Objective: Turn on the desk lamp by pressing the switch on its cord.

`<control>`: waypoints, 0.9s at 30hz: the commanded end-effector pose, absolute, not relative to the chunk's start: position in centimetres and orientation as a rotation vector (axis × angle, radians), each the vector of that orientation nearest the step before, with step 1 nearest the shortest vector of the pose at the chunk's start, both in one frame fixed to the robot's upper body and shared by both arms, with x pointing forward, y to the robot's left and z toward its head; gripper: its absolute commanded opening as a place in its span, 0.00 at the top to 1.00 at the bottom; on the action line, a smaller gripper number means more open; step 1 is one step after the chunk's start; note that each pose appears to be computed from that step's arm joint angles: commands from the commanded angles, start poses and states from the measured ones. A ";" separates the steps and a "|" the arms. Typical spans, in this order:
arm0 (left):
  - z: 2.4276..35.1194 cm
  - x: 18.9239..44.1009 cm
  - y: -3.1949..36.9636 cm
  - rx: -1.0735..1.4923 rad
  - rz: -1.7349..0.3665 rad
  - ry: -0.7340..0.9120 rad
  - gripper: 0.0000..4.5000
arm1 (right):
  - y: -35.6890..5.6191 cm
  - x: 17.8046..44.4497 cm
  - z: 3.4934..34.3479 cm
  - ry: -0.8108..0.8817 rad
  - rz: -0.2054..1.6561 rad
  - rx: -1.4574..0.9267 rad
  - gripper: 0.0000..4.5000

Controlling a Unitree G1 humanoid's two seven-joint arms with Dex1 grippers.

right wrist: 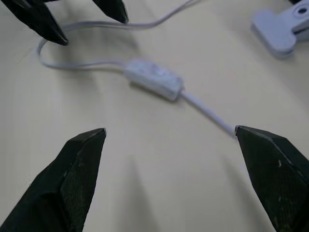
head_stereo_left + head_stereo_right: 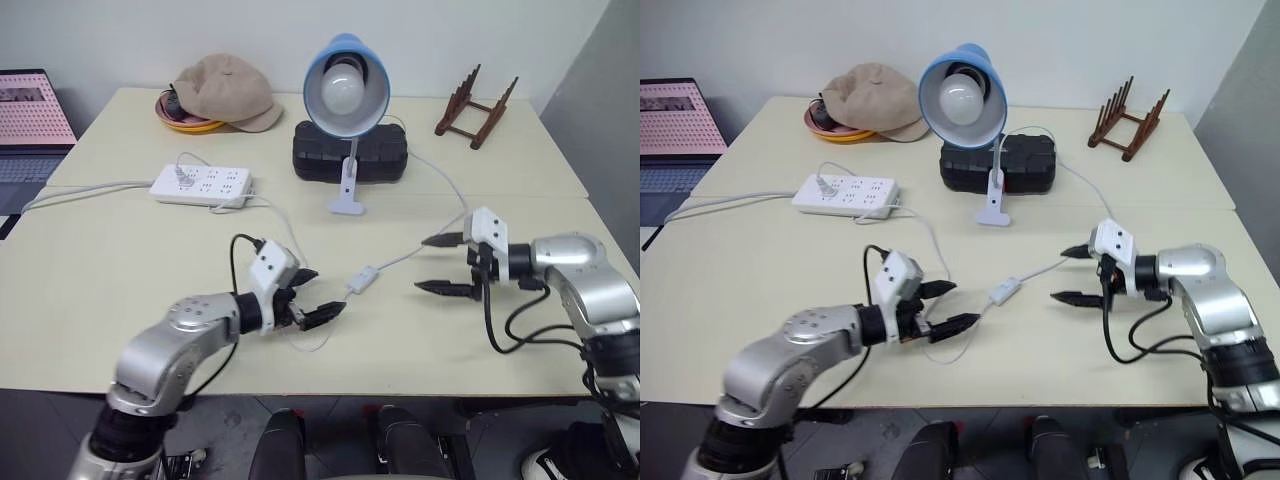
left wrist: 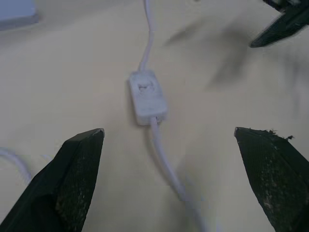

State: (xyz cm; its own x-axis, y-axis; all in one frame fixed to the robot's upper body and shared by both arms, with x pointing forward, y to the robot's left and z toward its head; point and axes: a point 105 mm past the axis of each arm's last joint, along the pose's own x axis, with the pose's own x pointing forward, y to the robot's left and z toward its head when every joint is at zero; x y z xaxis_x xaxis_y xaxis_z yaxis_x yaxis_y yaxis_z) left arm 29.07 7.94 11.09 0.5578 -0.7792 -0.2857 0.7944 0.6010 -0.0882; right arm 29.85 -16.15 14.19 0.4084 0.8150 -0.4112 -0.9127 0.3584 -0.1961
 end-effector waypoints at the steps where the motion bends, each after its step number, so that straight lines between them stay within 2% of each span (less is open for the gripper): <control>1: 10.3 30.9 7.4 0.066 -0.870 0.298 0.00 | -16.2 29.1 16.3 0.190 1.041 -0.406 0.00; 5: 8.7 32.1 6.1 0.085 -0.888 0.318 0.00 | -16.7 28.5 15.5 0.196 0.949 -0.370 0.00; 8: 8.6 32.7 5.0 0.026 -0.938 0.319 0.09 | -17.4 27.5 14.6 0.226 0.899 -0.341 0.00; 15: 8.8 32.8 5.2 0.039 -0.962 0.312 0.44 | -18.0 27.7 15.0 0.201 0.806 -0.318 0.00; 19: 8.3 32.2 5.2 0.048 -0.992 0.330 0.59 | -18.0 27.8 15.1 0.200 0.805 -0.316 0.00; 22: 7.9 31.6 5.4 0.060 -1.000 0.341 0.74 | -18.1 28.0 15.3 0.197 0.803 -0.319 0.00; 27: 7.9 31.9 5.4 0.051 -0.976 0.328 0.76 | -18.0 28.4 15.4 0.192 0.808 -0.317 0.00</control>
